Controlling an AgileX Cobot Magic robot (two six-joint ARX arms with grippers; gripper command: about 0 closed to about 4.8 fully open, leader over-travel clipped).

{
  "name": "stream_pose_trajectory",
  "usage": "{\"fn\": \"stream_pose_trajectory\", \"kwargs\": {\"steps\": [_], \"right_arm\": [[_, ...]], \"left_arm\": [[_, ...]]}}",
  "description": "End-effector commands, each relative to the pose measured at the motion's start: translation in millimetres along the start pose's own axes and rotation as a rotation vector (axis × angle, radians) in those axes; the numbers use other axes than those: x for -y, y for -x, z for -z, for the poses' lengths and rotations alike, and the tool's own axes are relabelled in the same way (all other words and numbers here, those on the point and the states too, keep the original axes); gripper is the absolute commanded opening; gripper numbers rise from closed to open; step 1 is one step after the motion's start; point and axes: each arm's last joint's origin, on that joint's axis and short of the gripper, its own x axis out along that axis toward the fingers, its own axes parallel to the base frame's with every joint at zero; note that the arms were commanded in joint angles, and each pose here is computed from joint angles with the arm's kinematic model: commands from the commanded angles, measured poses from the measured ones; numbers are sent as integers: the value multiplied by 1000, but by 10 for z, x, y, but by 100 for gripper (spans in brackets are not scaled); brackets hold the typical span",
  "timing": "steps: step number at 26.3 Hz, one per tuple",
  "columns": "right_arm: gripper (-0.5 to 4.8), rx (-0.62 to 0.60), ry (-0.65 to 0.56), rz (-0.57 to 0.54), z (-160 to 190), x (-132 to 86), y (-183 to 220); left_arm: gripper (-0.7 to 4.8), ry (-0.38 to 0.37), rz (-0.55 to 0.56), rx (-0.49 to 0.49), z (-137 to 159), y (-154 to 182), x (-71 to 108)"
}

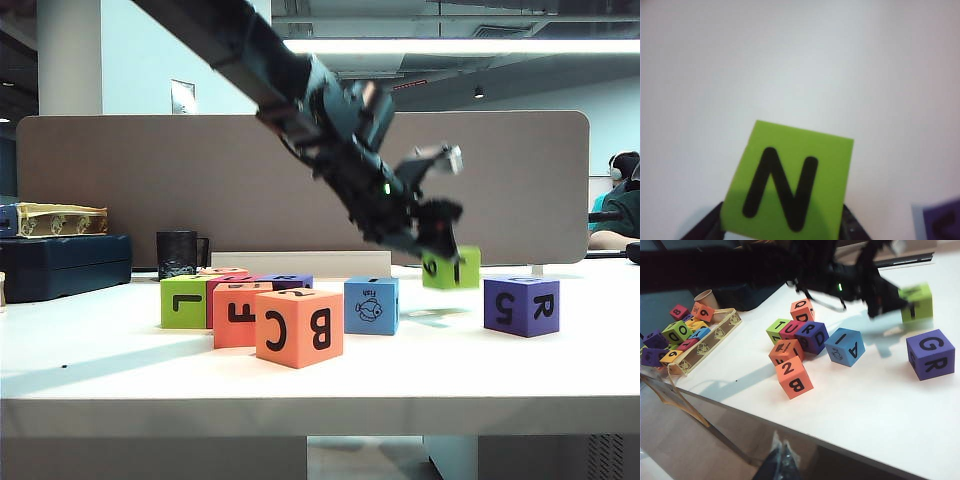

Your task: Select the appropriate blocks from the scattered letter blocks on the table and arrange them in a row to spell out "TURING".

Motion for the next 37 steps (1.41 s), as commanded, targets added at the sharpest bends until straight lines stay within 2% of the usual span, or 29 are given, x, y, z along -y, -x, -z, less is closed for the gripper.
{"fn": "stream_pose_trajectory", "kwargs": {"steps": [1,5,6,8,13,16,19,28,37], "right_arm": [[-1,26,23,-4,-16,-19,21],[-1,26,23,-4,-16,-19,21],[-1,26,23,-4,-16,-19,21],[-1,26,23,-4,-16,-19,21],[-1,26,23,-4,-16,-19,21],[-1,26,23,-4,-16,-19,21],[-1,26,23,-4,-16,-19,21],[-1,25,23,-6,-15,-19,21],[-1,24,23,-8,-15,-20,21]], "left_arm": [[268,155,-58,66,-342,276,-1],[268,353,-46,39,-551,548,115],[268,382,-47,22,-575,605,136],[268,413,-59,-31,-609,692,241],[268,420,-104,-172,-575,778,442],[268,527,-144,-265,-493,788,509],[268,600,-169,-352,-409,765,622],[268,622,-203,-386,-371,663,874],[268,629,-283,-421,-260,528,963]]}}
